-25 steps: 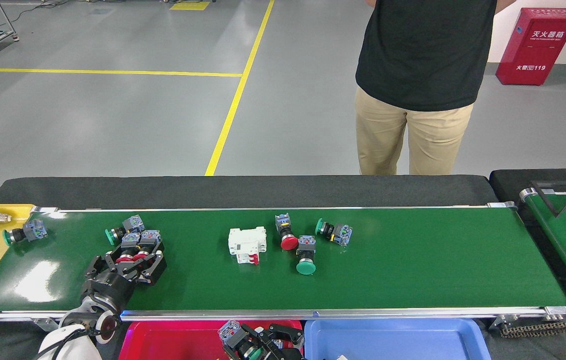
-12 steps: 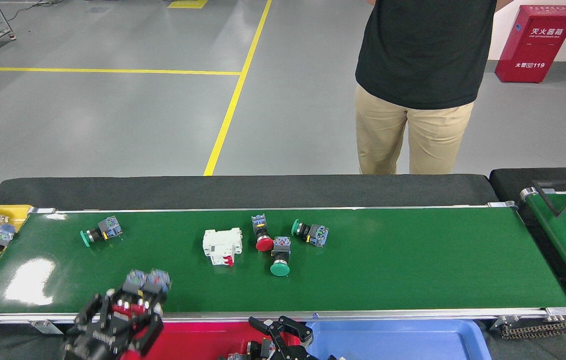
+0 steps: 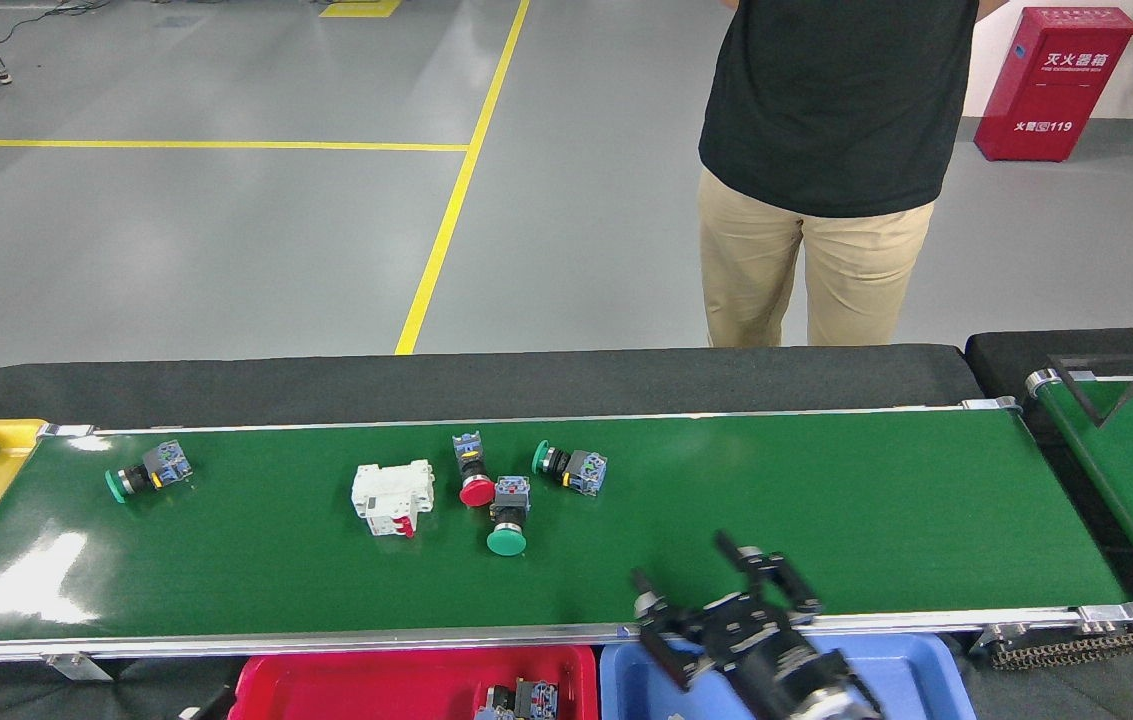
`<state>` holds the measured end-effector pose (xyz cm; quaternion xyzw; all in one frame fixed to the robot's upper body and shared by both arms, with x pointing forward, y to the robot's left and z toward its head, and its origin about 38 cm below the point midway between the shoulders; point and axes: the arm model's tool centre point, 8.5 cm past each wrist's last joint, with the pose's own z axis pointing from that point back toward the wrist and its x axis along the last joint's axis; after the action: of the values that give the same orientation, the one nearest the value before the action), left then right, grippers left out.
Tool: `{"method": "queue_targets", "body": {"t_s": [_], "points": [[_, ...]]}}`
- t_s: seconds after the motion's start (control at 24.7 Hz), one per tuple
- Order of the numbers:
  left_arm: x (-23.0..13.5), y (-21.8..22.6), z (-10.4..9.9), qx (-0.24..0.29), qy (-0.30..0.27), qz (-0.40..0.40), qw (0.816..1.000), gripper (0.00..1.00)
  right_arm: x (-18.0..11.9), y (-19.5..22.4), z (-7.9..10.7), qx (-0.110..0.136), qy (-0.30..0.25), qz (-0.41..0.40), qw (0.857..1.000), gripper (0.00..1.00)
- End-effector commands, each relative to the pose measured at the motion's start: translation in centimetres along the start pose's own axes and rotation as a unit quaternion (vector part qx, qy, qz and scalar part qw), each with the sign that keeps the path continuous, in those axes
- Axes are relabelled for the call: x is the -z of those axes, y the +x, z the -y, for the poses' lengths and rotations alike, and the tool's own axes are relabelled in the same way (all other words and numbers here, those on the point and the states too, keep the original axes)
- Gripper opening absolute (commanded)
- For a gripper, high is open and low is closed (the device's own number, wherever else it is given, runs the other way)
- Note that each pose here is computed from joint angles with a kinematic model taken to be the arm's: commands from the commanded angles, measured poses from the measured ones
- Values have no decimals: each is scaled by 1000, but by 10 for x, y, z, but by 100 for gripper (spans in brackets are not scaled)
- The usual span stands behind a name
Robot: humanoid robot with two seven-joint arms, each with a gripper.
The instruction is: Pick switch part from conveyor to tray
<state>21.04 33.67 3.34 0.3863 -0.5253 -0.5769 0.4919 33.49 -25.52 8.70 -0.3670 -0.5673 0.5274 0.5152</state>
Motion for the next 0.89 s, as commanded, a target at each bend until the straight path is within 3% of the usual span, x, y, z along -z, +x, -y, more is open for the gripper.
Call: {"method": "queue_targets", "body": {"t_s": [0.0,0.08,0.2,0.36,0.61,0.85], "points": [[-2,-26,-11,30,44,-106,993,97,-24,-40,15,-25,-16,-7,1000,100],[-5,-37,-1,50,50,-152,986,97,-50,-69,9,-39,5,-40,998,100],[-4,-40,7,49,47,-161,985,98,-82,-93,-3,-50,36,-75,995,100],[4,-35,7,48,43,-143,988,99,-88,-92,-10,-44,41,-81,995,99],[88,-38,-8,66,3,-34,997,99,-86,-86,-20,-80,35,-124,988,99],[153,-50,-19,67,-12,-7,998,99,-77,-74,-22,-76,23,-118,990,99]]}}
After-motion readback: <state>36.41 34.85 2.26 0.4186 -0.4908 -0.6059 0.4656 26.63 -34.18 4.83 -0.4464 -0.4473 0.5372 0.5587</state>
